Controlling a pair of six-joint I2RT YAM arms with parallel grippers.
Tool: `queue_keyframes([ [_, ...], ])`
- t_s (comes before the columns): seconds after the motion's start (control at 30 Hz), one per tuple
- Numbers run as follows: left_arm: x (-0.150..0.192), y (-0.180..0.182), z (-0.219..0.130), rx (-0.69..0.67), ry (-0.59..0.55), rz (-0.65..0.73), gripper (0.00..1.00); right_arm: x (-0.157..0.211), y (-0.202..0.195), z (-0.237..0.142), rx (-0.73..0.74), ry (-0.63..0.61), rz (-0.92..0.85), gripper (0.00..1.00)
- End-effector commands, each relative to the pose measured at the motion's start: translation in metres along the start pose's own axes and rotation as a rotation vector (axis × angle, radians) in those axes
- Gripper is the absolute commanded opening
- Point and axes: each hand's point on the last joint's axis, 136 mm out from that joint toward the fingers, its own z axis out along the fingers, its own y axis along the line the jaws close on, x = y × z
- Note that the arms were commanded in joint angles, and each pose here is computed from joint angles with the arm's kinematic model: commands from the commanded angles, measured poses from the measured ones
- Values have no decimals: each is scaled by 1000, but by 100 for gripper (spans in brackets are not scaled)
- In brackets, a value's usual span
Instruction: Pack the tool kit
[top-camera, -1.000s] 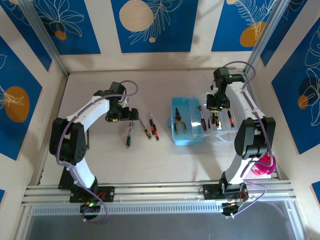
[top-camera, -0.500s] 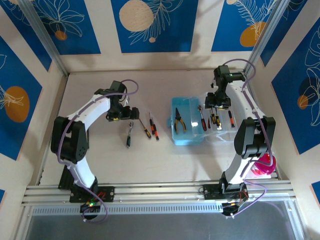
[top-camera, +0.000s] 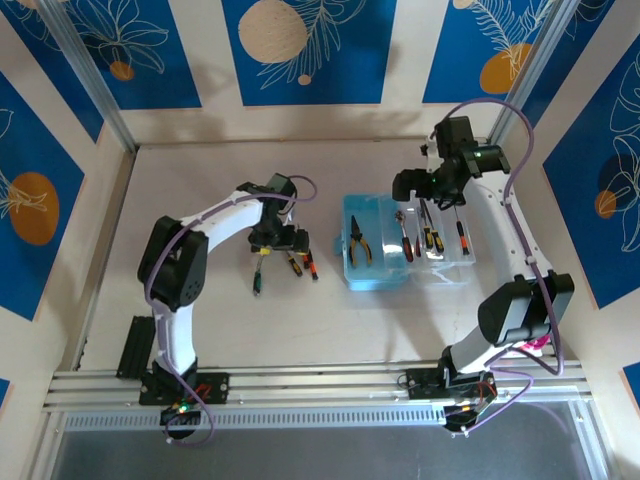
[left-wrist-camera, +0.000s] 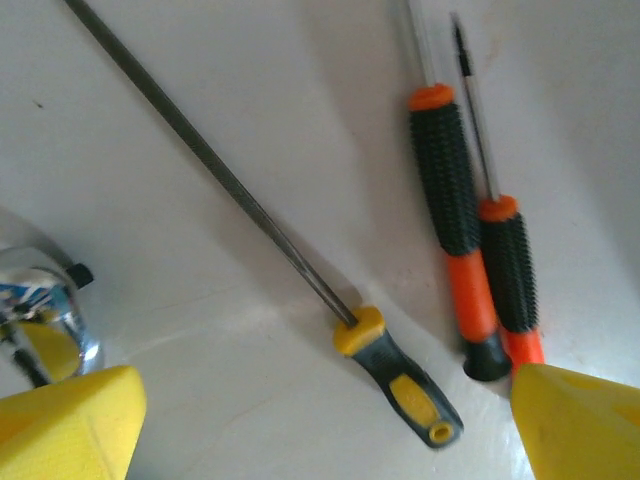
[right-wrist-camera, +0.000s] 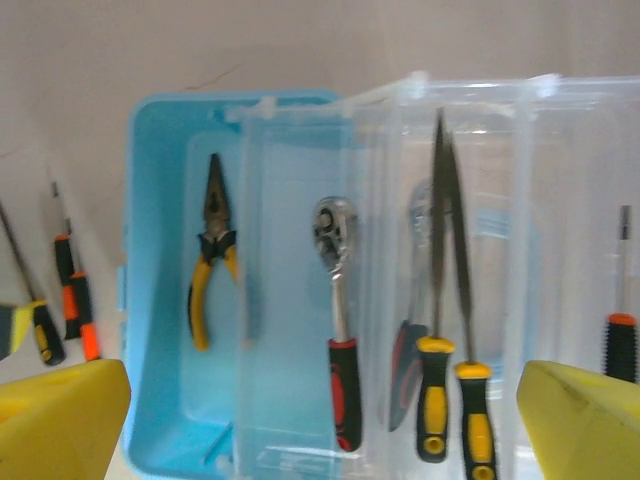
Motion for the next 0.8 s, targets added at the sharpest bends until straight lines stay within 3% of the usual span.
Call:
queue_keyframes([
  [0.0,-7,-3,-1,-22,-9,-70,89,8,11,14,-83,23,8,99],
  [0.3,-23,-37,-10,-57,-50,-21,82,4,16,28,-183,14,5,99],
  [0.6,-33,-40,5,-98,-19,-32,53,3,14,27,-209,-6,24,99],
  [0.77,-37,-35,10,-116,-18,-39,45,3,12,27,-215,-6,33,99],
])
